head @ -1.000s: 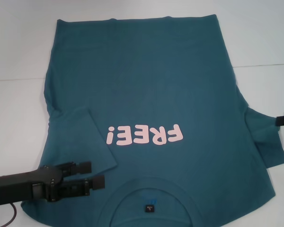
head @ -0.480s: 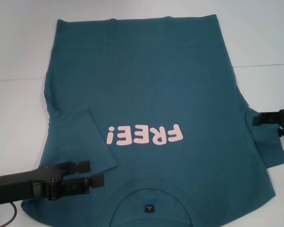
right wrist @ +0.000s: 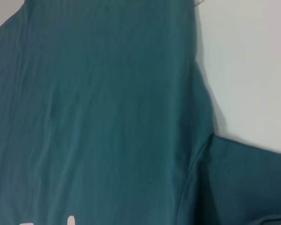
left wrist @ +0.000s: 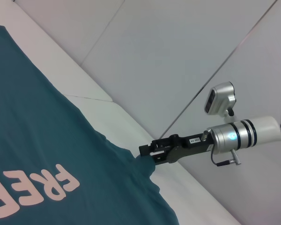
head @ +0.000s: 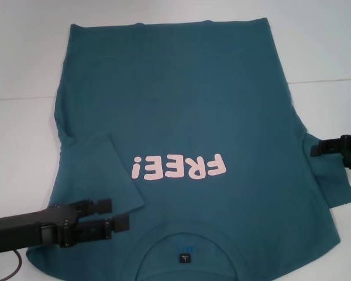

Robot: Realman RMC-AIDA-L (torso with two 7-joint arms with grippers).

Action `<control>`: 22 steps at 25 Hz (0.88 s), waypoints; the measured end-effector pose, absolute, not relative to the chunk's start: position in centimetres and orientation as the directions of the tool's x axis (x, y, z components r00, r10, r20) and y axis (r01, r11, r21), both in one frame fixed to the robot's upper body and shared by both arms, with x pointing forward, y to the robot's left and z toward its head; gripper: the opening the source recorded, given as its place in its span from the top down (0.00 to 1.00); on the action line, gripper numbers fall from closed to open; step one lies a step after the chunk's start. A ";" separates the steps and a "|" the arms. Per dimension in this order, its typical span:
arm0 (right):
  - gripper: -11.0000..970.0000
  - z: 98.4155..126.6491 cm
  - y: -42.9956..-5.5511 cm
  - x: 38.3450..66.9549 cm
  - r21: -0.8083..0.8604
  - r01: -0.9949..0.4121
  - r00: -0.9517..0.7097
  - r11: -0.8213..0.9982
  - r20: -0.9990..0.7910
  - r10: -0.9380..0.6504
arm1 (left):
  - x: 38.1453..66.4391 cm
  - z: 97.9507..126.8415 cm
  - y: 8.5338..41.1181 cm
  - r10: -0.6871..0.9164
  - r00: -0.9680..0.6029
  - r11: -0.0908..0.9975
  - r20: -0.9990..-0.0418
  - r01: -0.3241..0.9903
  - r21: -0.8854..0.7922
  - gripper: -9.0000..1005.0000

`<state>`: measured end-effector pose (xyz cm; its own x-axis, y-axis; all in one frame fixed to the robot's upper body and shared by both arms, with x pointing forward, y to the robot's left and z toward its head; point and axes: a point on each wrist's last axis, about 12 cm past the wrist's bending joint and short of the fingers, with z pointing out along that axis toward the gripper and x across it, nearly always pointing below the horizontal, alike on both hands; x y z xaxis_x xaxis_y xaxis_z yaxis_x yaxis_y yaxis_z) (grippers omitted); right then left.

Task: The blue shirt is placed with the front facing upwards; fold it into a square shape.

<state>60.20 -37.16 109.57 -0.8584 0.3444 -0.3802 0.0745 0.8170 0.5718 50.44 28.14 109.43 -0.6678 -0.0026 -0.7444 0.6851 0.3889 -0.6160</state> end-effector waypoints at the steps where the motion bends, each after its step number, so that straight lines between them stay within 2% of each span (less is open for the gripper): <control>1: 0.17 109.6 -37.1 60.2 0.571 0.074 -0.859 0.817 -0.380 0.343 | 50.5 109.4 28.1 -0.003 -0.668 0.389 -0.744 0.685 -0.617 0.06; 4: 0.17 109.6 -37.1 60.2 0.572 0.075 -0.860 0.817 -0.377 0.343 | 50.5 109.5 28.1 -0.002 -0.669 0.388 -0.743 0.685 -0.617 0.06; 9: 0.41 109.9 -37.4 60.2 0.576 0.073 -0.864 0.814 -0.371 0.340 | 50.6 109.6 28.1 -0.001 -0.668 0.386 -0.744 0.686 -0.616 0.06; 12: 0.63 110.1 -37.5 60.2 0.577 0.071 -0.865 0.814 -0.370 0.338 | 50.7 109.6 28.0 0.001 -0.667 0.385 -0.745 0.688 -0.615 0.06; 17: 0.87 110.2 -37.6 60.1 0.573 0.073 -0.866 0.817 -0.369 0.336 | 50.7 109.6 28.0 0.001 -0.667 0.385 -0.745 0.688 -0.615 0.06; 22: 0.91 110.4 -38.2 59.8 0.566 0.076 -0.866 0.821 -0.370 0.335 | 50.7 109.6 28.0 0.000 -0.668 0.385 -0.744 0.687 -0.616 0.05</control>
